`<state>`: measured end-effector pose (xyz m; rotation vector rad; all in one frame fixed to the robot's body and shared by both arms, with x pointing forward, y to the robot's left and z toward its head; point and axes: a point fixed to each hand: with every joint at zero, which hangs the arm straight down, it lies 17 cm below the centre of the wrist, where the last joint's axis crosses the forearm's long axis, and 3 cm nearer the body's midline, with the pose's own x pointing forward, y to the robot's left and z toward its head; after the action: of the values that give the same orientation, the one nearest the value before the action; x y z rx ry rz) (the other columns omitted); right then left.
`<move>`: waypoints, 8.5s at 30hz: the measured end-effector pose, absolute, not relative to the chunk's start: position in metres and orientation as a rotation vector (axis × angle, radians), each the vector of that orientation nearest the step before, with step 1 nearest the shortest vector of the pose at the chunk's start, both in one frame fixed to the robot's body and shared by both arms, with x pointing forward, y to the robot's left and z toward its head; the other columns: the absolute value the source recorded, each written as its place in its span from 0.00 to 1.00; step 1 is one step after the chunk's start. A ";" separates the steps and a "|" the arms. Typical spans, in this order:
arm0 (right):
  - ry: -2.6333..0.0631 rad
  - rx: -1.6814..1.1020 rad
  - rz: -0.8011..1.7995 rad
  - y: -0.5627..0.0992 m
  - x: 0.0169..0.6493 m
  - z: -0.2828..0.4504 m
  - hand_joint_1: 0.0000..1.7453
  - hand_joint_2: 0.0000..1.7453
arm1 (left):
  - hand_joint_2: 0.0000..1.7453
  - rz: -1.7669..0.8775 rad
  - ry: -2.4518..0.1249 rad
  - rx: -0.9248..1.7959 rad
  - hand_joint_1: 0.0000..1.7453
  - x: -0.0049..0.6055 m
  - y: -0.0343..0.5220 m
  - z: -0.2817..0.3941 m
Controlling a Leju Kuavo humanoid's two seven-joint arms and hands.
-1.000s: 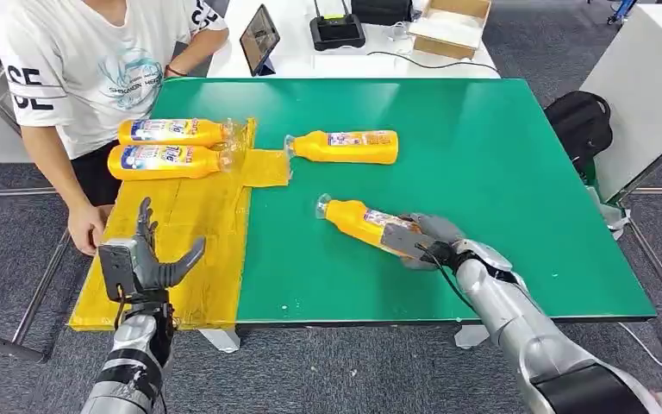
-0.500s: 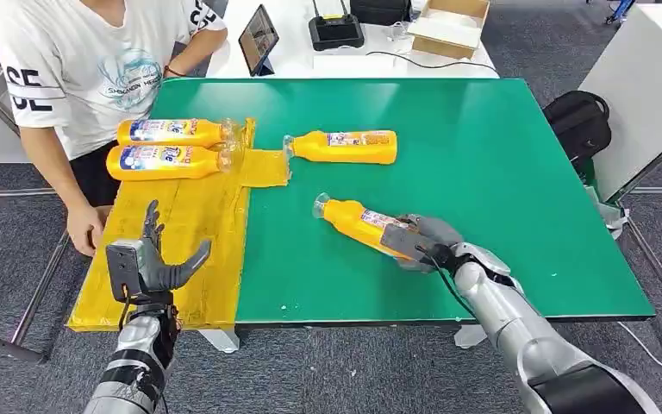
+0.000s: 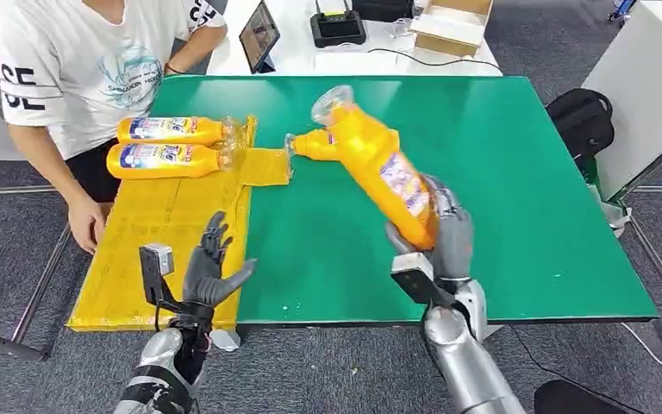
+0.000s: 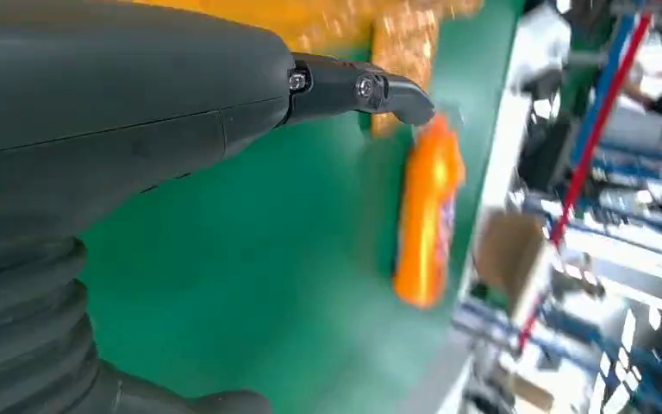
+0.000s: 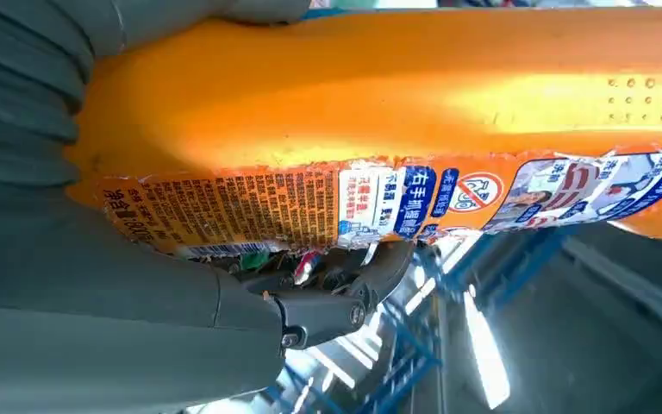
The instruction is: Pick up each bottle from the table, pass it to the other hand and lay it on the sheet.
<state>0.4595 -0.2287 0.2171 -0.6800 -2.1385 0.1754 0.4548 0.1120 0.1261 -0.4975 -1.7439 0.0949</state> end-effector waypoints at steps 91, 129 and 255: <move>-1.915 0.053 0.603 0.009 0.384 0.088 0.00 0.00 | 1.00 -0.037 -1.786 -0.903 1.00 0.393 0.040 0.194; -2.256 0.138 0.207 -0.019 0.367 0.238 0.00 1.00 | 1.00 -0.944 -1.741 0.919 1.00 0.557 0.214 0.133; -1.147 -0.538 1.072 -0.198 0.511 0.005 0.90 1.00 | 1.00 0.136 -1.974 0.262 0.00 0.481 0.260 0.149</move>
<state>0.5115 -0.1983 0.0051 -0.5384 -1.1475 1.0720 0.4807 0.2604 0.1491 0.2623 -1.9743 0.1364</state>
